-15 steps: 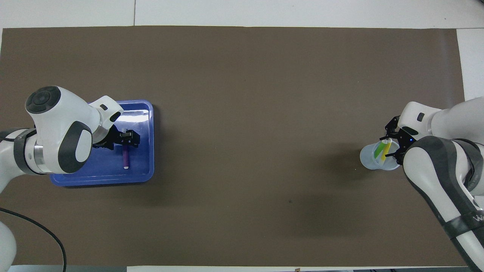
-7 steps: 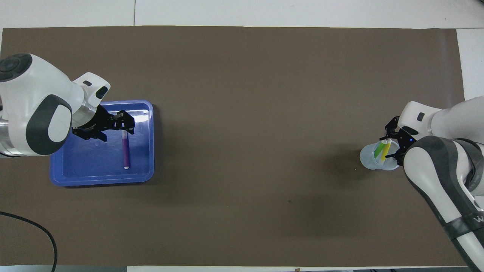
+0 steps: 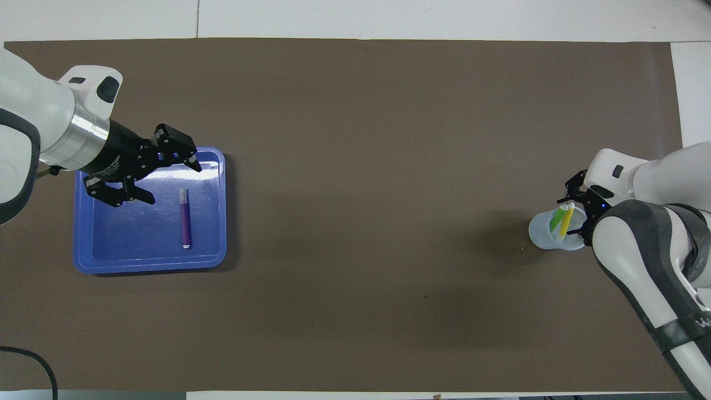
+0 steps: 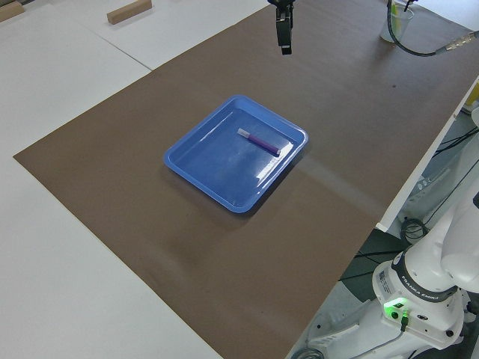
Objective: Right arm passes pens to left for tray arrangement
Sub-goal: 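Open the left gripper and lift it above the tray, then grasp the green pen in the cup with the right gripper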
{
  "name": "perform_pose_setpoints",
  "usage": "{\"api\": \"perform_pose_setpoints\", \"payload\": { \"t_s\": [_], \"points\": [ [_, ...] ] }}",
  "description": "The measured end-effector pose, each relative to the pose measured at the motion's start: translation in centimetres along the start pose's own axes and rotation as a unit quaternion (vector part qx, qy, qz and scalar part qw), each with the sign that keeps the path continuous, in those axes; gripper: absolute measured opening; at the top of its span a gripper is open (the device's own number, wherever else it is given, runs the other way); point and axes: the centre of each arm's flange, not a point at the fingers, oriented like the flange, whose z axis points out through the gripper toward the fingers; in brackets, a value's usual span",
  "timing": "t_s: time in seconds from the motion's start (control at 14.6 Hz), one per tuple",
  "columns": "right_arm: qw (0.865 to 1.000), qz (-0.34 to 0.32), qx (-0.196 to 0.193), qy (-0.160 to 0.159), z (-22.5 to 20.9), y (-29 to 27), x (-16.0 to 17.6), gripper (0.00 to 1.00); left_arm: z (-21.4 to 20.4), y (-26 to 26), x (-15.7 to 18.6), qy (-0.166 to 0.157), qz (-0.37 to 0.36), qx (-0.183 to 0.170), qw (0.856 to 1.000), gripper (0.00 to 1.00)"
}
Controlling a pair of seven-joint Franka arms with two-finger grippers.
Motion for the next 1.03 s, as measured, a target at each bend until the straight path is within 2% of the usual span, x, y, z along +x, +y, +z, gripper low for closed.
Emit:
{"api": "perform_pose_setpoints", "payload": {
  "t_s": [0.21,0.34,0.48,0.68,1.03],
  "points": [
    [1.000,0.002,0.000,0.000,0.0,0.0,0.2,0.64,-2.5,1.2,-4.3,-0.009,-0.064,-0.033,0.997,1.00],
    [1.000,0.000,0.000,0.000,0.0,0.1,0.5,0.64,-3.1,1.9,-5.9,-0.025,-0.102,-0.050,0.993,1.00],
    [1.000,-0.005,0.001,-0.001,0.1,0.2,1.0,0.63,-3.2,2.3,-6.5,-0.049,-0.139,-0.065,0.987,1.00],
    [1.000,-0.005,0.001,0.000,0.1,0.3,1.2,0.58,-3.1,2.7,-6.8,-0.075,-0.178,-0.077,0.978,1.00],
    [1.000,-0.004,0.000,0.000,0.1,0.3,1.1,0.58,-2.8,2.7,-6.8,-0.085,-0.192,-0.079,0.974,1.00]
  ]
}}
